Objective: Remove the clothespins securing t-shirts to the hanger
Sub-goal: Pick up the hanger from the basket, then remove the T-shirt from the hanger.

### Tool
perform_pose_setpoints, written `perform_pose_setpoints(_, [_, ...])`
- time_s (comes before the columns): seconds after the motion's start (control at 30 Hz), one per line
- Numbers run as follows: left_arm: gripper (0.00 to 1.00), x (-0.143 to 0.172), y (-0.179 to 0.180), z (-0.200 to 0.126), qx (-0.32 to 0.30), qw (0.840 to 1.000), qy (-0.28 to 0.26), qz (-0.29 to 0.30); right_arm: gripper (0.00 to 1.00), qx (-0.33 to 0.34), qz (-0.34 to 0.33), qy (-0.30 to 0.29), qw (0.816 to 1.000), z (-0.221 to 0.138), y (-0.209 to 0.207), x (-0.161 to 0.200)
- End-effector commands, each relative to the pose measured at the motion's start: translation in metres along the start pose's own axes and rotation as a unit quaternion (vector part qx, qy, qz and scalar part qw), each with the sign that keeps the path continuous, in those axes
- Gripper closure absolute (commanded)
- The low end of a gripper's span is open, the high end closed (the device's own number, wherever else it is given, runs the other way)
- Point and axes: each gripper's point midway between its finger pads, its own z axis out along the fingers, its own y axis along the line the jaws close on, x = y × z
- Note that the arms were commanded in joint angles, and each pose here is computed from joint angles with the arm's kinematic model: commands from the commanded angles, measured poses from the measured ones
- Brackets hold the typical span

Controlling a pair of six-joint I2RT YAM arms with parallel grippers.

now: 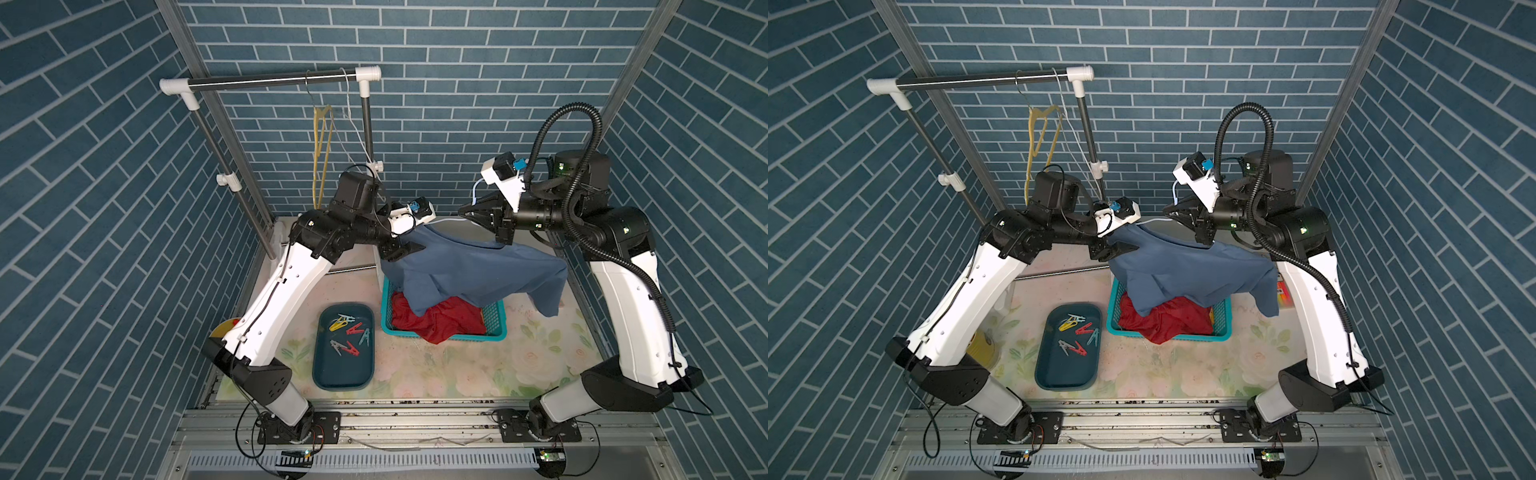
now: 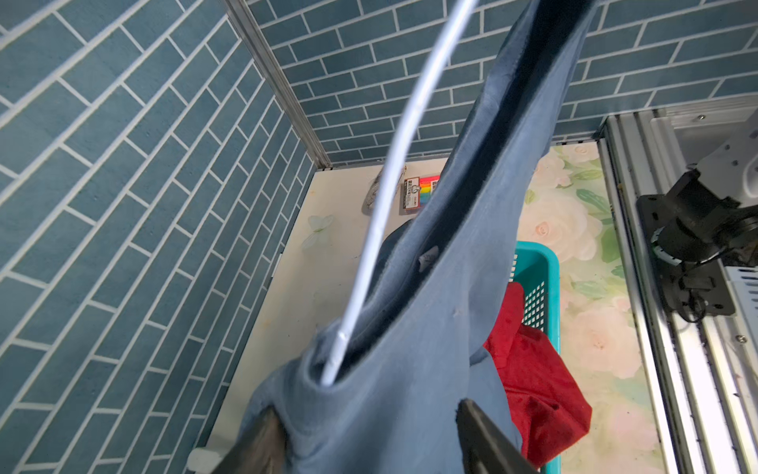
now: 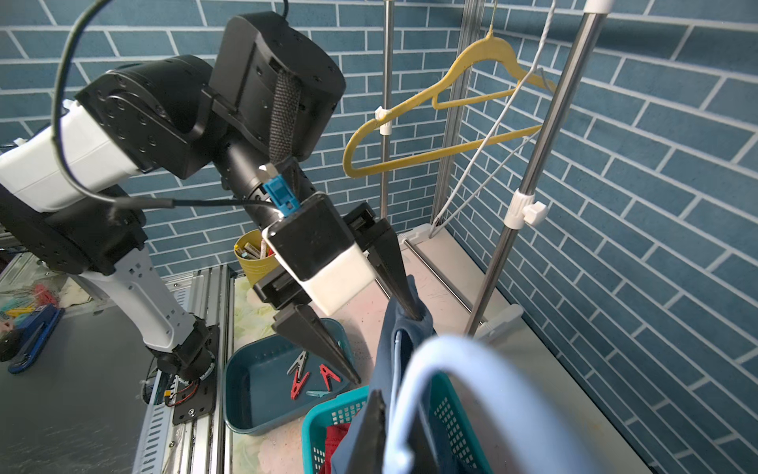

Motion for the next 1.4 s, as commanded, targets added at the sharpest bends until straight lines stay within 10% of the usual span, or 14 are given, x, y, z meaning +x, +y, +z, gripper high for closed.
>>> perform_pose_setpoints(0.0, [0.4,-0.006,-0.003,0.005,0.029,0.999,-0.019,0.003,1.0,-0.031,-0.028,-0.004,0.999,-0.001,0.012,-0.002])
perform_pose_setpoints(0.3, [1.0,-0.002,-0.008,0.001,0.034,0.999,-0.01,0.008,1.0,0.011,-0.04,0.006,0.999,-0.008,0.005,0.002])
perform_pose_setpoints(0.43, [1.0,-0.001,-0.009,-0.004,0.031,0.999,-0.005,0.006,0.97,0.043,-0.033,0.016,0.998,-0.012,-0.003,0.004])
perform_pose_setpoints(0.53, [1.0,0.0,-0.012,-0.01,0.031,0.999,0.006,0.006,0.61,0.08,-0.023,0.046,0.995,-0.023,-0.006,0.017])
perform_pose_setpoints(0.7, [1.0,0.01,-0.012,-0.019,0.023,0.999,0.03,0.001,0.4,0.163,-0.018,0.123,0.979,-0.054,-0.007,0.061])
perform_pose_setpoints(1.13, [1.0,0.013,-0.018,-0.035,0.046,0.998,0.033,-0.022,0.34,0.28,-0.044,0.301,0.91,-0.114,-0.019,0.135])
perform_pose_setpoints(1.37, [1.0,0.016,-0.033,-0.038,0.077,0.996,0.036,-0.039,0.37,0.27,-0.08,0.316,0.906,-0.094,-0.036,0.127])
